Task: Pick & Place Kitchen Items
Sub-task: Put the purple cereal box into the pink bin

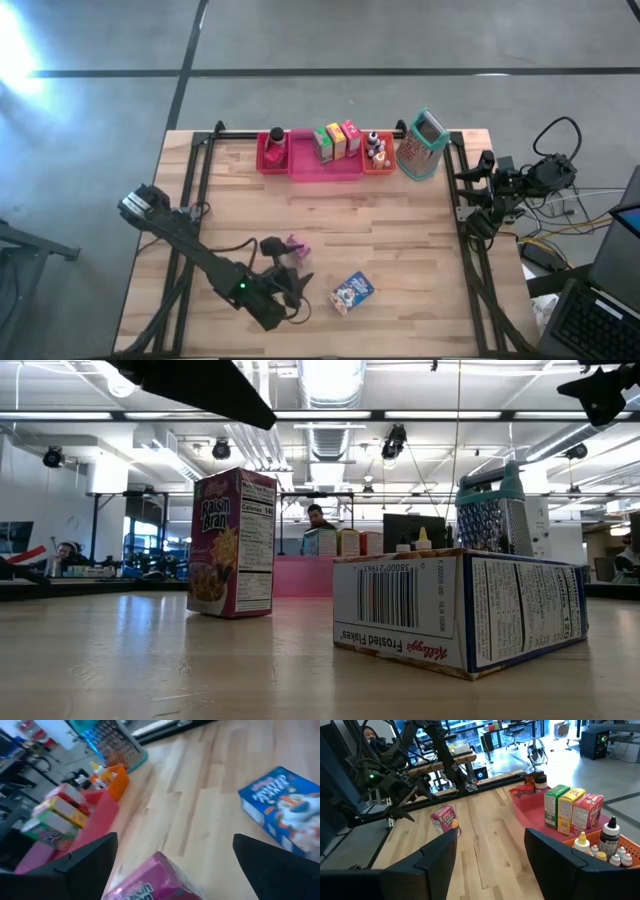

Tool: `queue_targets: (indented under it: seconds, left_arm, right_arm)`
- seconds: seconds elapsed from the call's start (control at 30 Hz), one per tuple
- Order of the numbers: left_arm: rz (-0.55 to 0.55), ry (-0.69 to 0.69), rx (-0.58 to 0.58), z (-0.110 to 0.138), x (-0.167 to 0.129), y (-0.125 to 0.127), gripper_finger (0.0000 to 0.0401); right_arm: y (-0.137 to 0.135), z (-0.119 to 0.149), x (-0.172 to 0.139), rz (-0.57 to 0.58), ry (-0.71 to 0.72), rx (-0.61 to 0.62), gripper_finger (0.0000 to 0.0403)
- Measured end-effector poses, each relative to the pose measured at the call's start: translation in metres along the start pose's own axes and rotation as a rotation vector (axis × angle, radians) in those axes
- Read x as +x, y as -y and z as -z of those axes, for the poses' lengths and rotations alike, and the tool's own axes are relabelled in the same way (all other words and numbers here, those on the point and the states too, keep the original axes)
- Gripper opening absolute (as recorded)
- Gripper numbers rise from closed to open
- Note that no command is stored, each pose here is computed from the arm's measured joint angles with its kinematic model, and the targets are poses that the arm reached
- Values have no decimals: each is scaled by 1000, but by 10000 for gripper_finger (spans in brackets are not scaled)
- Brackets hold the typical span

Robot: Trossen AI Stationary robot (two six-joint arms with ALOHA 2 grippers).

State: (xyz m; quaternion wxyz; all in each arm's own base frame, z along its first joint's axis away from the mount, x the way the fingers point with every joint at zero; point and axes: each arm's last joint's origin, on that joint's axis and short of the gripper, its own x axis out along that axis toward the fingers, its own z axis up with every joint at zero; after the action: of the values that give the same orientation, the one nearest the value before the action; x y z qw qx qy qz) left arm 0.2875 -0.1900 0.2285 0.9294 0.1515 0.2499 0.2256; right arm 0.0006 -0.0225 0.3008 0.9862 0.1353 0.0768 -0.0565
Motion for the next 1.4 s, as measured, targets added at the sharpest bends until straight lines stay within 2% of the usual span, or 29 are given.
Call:
queue_targets:
  seconds: [0.07,0.23,0.47,0.6,0.67,0.73,0.9,1.0,1.27,1.4]
  left_arm:
    - [49,-13,5,0,-3,1,400]
    - [248,-59,3,-4,-8,6,399]
    - [346,-80,24,-6,-10,7,399]
    - [470,-93,51,-10,-15,6,399]
    - [523,-114,26,-13,-18,1,399]
    - [524,-118,17,-15,-20,-5,399]
    - [415,-152,81,-16,-24,-33,399]
    - [380,-196,67,-17,-19,-50,399]
    - [447,-348,104,-17,8,-97,399]
    - [498,-414,178,-14,27,-121,399]
  right_arm:
    - [0,0,0,0,0,0,234]
    - [0,0,0,1,0,0,250]
    - [0,0,0,0,0,0,274]
    - [0,0,0,1,0,0,285]
    - [0,0,0,0,0,0,292]
    - [0,0,0,0,0,0,298]
    - [0,0,0,1,0,0,316]
    - [0,0,0,1,0,0,326]
    - [0,0,0,1,0,0,353]
    - [0,0,0,0,0,0,361]
